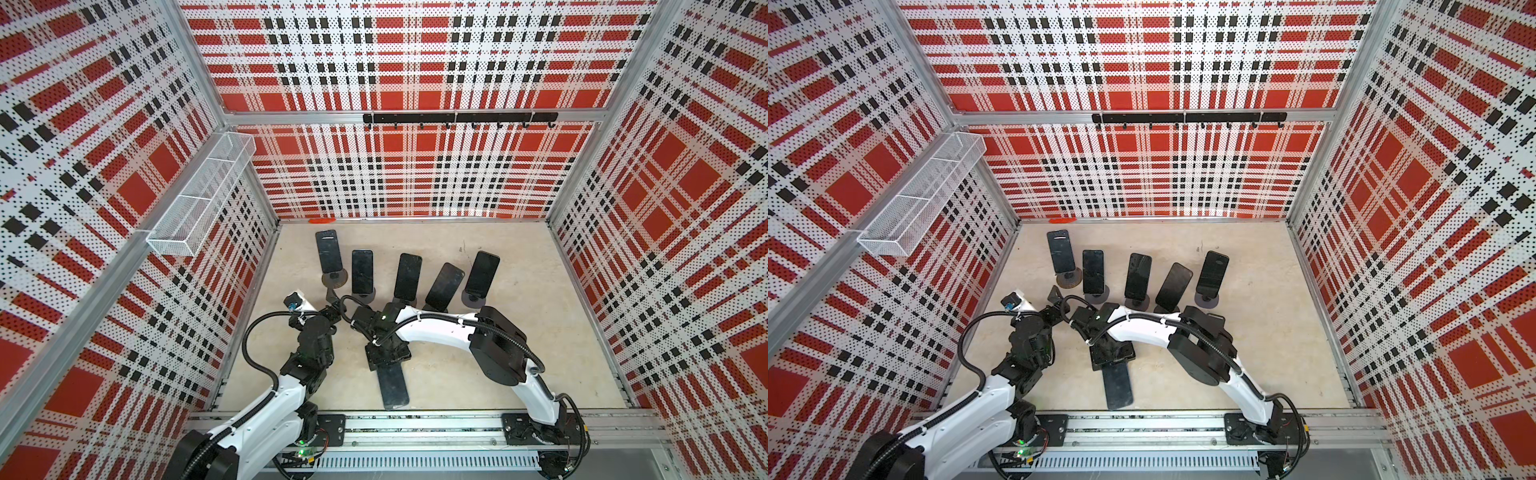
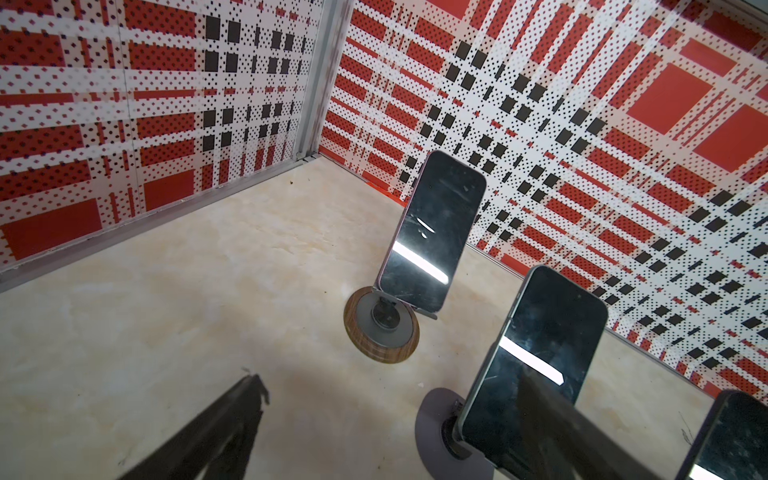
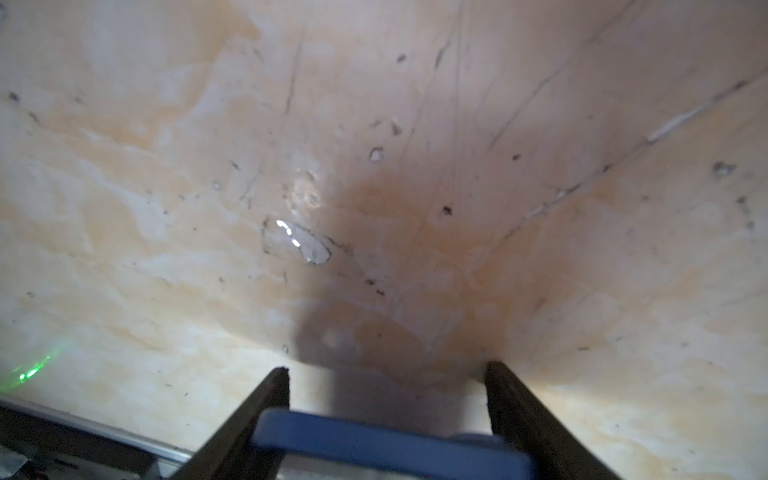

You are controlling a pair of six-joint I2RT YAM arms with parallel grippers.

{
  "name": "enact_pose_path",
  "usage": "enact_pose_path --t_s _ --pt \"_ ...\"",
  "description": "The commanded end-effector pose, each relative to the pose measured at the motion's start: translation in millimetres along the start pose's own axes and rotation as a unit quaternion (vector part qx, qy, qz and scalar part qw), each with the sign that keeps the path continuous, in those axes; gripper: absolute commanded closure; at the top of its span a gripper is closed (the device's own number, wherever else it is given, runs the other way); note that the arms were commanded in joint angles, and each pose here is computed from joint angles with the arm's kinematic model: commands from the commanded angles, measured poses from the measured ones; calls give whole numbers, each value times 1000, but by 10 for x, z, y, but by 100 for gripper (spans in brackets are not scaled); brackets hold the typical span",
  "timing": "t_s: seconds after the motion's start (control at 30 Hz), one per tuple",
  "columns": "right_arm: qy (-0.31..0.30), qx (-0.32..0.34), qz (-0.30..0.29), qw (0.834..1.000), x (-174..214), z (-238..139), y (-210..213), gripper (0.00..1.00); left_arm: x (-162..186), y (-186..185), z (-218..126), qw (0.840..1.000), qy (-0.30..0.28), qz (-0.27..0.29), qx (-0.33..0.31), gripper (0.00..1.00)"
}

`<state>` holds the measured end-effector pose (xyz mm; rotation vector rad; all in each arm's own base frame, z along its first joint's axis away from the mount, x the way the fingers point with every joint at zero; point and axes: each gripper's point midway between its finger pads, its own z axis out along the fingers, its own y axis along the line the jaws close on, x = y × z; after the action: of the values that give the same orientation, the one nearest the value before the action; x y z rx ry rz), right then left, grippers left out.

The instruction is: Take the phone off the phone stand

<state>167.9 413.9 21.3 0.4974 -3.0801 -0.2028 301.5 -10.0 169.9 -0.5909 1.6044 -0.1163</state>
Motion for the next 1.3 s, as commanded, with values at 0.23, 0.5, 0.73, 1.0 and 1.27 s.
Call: enact_pose_path --t_s 0.23,0.5,0.73,1.0,1.27 --pt "-8 14 19 1000 90 312 -31 29 -49 -61 -7 1000 -9 -11 19 2" --pt "-28 29 30 999 42 233 -96 26 -67 -67 -20 1000 -12 -12 22 2" --pt "3 8 93 996 105 337 -146 25 -74 -63 -29 1000 -14 -13 24 2" --pt "14 33 153 987 153 318 -216 25 -94 -84 -41 999 -16 -15 30 2" --pt "29 39 168 985 203 392 -225 25 -114 -93 -53 999 -19 -16 34 2"
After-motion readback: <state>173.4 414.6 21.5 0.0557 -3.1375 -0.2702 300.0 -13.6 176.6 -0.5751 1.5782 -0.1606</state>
